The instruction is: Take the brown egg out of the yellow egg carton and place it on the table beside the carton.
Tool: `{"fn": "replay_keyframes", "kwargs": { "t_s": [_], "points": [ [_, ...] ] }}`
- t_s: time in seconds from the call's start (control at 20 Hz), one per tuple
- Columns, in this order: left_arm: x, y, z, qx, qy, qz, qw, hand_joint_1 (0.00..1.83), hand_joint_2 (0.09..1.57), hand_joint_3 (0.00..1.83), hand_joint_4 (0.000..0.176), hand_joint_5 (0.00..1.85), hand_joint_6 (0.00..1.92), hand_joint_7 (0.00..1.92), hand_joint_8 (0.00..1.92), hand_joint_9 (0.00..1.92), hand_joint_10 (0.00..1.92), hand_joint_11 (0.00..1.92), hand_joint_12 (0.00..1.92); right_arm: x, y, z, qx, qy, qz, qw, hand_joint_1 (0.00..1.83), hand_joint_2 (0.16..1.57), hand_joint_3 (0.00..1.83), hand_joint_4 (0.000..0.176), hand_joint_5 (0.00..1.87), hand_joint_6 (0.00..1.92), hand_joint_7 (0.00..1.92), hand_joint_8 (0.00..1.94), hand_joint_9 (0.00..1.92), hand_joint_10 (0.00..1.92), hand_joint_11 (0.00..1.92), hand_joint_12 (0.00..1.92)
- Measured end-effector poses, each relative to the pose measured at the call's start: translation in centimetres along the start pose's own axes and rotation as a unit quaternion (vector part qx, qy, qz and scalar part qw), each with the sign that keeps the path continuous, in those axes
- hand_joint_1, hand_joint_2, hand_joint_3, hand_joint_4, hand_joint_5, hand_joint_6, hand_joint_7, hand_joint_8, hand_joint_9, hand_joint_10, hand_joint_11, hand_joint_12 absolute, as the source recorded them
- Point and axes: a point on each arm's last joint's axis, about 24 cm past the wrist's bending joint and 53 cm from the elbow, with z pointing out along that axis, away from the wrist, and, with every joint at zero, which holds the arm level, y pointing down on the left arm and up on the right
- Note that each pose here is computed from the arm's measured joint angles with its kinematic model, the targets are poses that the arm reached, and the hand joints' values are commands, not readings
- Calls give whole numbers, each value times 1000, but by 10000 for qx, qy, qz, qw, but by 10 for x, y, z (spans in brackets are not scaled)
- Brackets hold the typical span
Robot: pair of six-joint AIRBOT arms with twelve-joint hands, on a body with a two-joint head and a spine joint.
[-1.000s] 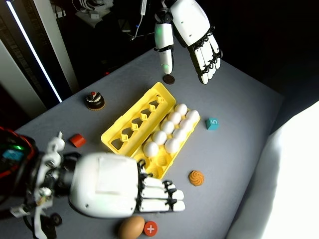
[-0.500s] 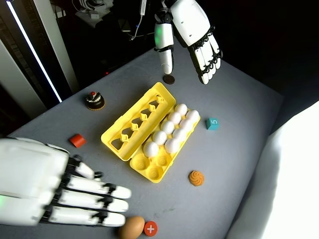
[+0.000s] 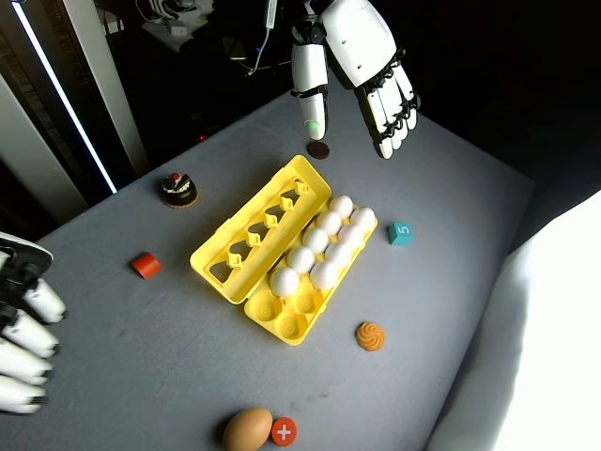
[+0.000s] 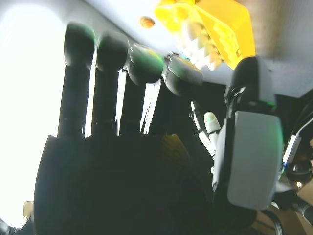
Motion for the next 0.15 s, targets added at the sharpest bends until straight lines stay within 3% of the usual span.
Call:
{"fn": "replay_keyframes", "kwargs": {
  "t_s": [0.05, 0.15],
  "points": [
    [0, 0, 0, 5, -2, 2, 10000, 0, 1251, 1, 0, 233, 2, 265, 3, 228, 4, 0, 370, 1, -1, -3, 34, 13, 2, 10000, 1346, 1284, 12, 0, 1601, 1921, 1651, 1941, 1655, 1921, 1763, 1921],
    [0, 0, 0, 4, 1, 0, 10000, 0, 1255, 1, 0, 232, 2, 254, 2, 216, 3, 0, 353, 4, -2, -6, 76, 68, 2, 9999, 1360, 1263, 1, 0, 1522, 1921, 1592, 1941, 1622, 1921, 1734, 1921]
  ]
}}
